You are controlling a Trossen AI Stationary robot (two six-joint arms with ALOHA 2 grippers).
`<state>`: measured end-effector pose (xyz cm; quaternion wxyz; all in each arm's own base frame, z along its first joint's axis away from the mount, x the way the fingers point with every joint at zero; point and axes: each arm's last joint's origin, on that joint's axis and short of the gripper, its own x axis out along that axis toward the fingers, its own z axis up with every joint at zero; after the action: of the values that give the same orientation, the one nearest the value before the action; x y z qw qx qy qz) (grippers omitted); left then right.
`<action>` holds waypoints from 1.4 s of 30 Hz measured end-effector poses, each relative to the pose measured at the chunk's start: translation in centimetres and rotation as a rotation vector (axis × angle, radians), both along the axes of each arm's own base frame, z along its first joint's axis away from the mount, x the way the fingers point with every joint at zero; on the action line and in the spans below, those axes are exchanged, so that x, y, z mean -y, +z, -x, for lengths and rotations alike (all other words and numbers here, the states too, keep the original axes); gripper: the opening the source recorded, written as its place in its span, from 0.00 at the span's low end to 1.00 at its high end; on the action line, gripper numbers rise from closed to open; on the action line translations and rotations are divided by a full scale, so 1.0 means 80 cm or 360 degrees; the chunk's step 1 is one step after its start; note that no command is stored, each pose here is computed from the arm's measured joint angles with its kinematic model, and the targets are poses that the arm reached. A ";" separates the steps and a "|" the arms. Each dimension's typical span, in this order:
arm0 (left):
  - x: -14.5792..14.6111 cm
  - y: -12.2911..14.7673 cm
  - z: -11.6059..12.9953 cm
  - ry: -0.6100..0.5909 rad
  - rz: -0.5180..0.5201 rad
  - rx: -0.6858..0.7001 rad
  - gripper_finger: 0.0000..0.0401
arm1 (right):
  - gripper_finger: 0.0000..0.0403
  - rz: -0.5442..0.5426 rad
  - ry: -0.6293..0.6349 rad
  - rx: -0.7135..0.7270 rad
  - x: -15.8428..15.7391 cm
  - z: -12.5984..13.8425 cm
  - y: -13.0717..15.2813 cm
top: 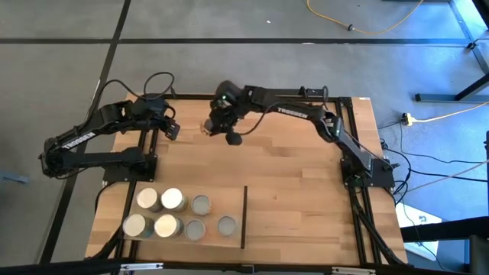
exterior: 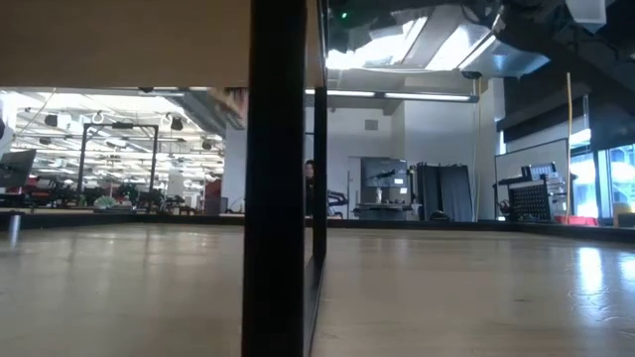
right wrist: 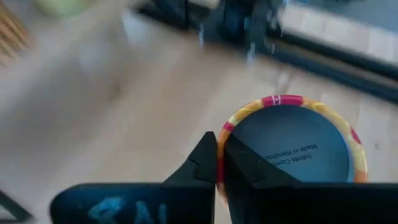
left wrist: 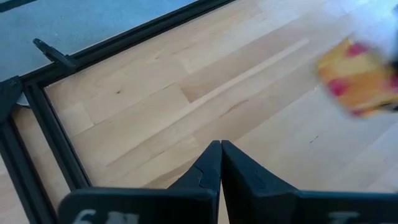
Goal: Pick and place cans onto a shelf
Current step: Put the canned pineapple rings on the shelf
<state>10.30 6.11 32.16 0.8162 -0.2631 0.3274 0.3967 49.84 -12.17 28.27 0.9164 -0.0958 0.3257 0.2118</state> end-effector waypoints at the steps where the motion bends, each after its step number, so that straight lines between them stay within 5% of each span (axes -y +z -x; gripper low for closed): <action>1: 0.000 0.000 0.000 -0.0003 -0.0002 -0.0003 0.01 | 0.03 -0.0050 0.0006 0.0037 -0.001 0.002 0.009; 9: 0.000 0.000 0.000 -0.0061 -0.0036 -0.0039 0.02 | 0.03 -0.0325 0.0121 0.0200 -0.012 0.016 0.059; 16: 0.001 -0.001 0.001 -0.0065 -0.0023 -0.0060 0.00 | 0.03 -0.0859 0.0453 0.0324 -0.021 0.012 0.088; 22: 0.003 -0.004 0.005 -0.0067 0.0010 -0.0117 0.02 | 0.03 -0.1012 0.0722 0.0372 -0.032 0.011 0.103; 35: 0.005 -0.003 0.010 -0.0058 0.0006 -0.0094 0.01 | 0.03 -0.1230 0.0931 0.0185 -0.022 0.008 0.008; 42: 0.005 -0.003 0.010 -0.0055 0.0008 -0.0092 0.02 | 0.03 -0.1311 0.0804 0.0056 -0.022 0.009 -0.055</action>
<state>9.52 5.69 31.93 0.8125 -0.2479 0.3563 0.3892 49.08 -10.38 23.88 0.8033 0.1954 0.1658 0.5376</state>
